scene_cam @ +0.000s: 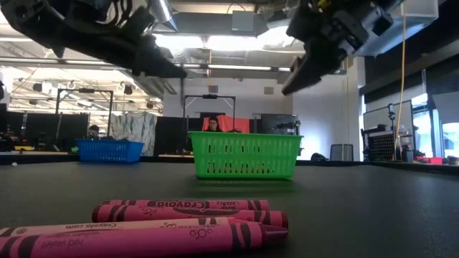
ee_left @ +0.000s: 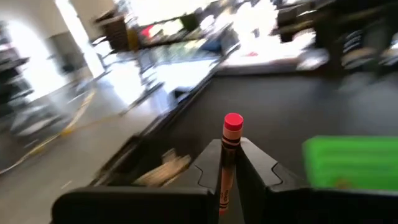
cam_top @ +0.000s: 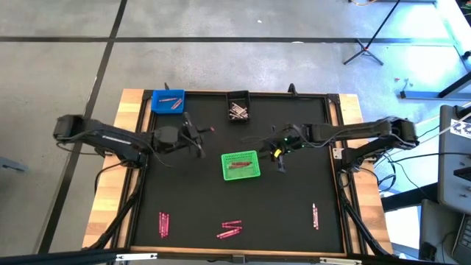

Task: Sort crayons
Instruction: Put the pink crayon into the blue bin

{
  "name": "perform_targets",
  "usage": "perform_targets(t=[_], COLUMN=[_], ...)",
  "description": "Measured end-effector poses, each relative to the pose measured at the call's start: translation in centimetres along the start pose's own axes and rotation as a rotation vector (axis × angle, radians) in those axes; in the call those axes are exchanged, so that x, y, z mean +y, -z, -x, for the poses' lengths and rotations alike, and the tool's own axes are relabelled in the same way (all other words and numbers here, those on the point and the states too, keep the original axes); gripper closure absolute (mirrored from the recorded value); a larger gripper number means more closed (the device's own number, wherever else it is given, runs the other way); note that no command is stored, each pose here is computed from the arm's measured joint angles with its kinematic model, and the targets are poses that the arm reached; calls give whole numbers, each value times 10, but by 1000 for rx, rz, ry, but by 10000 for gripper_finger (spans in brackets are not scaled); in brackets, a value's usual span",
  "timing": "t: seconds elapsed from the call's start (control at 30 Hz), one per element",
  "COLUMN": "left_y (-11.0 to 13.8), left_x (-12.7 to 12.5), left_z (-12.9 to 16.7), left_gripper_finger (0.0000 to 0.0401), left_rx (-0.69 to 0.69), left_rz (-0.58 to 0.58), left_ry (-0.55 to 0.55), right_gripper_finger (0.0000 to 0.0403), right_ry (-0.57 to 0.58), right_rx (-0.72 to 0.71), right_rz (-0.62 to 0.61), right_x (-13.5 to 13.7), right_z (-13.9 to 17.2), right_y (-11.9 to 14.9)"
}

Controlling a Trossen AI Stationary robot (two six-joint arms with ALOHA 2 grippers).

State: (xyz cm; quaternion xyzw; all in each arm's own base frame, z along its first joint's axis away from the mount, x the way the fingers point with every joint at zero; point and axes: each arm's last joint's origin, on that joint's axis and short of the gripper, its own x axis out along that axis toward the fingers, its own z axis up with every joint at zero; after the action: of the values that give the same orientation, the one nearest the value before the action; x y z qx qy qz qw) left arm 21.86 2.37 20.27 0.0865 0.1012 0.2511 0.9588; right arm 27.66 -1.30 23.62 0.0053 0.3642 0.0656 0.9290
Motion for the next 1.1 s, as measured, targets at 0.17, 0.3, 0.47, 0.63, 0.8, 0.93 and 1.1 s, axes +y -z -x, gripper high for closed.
perform_targets(t=[0.17,0.3,0.47,0.63,0.8,0.93,1.1], left_y=[3,6,14,9,11,26,49], left_x=[31,57,87,119,151,170,183], left_z=[11,16,17,13,6,-1,-8], left_gripper_finger=[379,379,379,379,379,379,379], left_rx=[119,188,283,432,581,691,808], left_rz=[-29,-27,-16,6,40,56,75], left_ry=[-208,-365,-506,-581,-652,-646,-669], right_gripper_finger=[279,279,279,279,279,279,279], right_ry=[50,58,59,59,59,59,57], right_rx=[26,5,-2,-1,0,1,12], right_rz=[-4,2,4,21,26,26,25], right_x=[-2,-2,-2,-2,-2,-2,-2], right_z=[-8,-12,-12,-13,-13,-13,-14], right_y=[19,24,25,25,25,25,27])
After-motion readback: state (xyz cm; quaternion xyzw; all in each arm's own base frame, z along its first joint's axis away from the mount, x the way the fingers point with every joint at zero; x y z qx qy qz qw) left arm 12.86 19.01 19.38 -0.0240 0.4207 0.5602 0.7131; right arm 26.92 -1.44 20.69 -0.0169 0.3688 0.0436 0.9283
